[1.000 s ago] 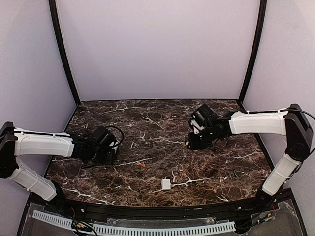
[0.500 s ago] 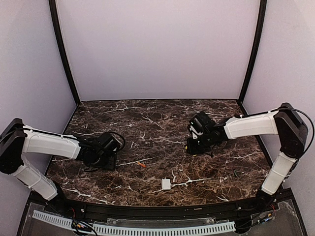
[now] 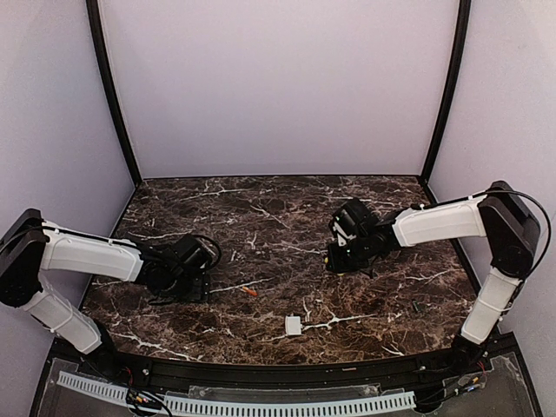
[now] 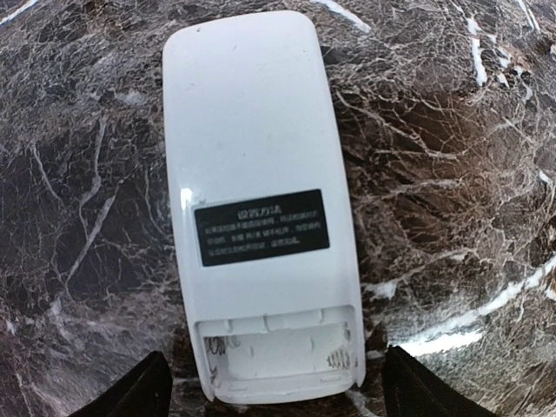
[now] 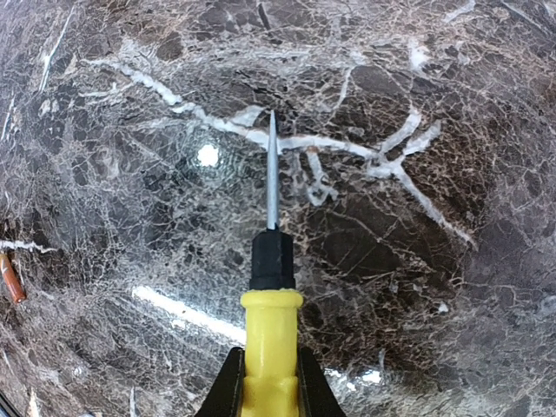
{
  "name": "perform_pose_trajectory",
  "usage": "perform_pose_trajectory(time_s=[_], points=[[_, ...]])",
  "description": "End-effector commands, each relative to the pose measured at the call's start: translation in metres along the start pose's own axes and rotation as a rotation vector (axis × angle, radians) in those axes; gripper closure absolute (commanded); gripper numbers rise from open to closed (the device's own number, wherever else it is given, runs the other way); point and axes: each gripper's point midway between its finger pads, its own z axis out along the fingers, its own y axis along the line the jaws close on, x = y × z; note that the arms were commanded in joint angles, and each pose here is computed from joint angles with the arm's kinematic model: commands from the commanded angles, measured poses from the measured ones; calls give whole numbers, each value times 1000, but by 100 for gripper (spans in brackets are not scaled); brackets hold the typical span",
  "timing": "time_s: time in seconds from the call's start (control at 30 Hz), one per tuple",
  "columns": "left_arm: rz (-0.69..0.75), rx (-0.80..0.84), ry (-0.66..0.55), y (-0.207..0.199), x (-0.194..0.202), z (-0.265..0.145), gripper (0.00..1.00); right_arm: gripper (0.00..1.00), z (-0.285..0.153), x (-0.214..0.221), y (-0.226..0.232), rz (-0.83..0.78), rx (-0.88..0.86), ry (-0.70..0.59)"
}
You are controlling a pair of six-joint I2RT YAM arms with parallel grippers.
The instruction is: Unload the batteries from the remote control
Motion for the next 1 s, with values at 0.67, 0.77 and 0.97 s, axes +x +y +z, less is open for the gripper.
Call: perform_pose_trajectory(time_s=[0.67, 0.77, 0.97], points=[[43, -26, -38, 6, -9, -9, 1, 72, 22, 46, -16, -10, 91, 179], [46, -37, -42, 8, -10, -10, 1, 72, 21, 45, -15, -12, 92, 180], [63, -47, -75, 6, -23, -18, 1, 67, 8, 27, -11, -37, 114, 143]])
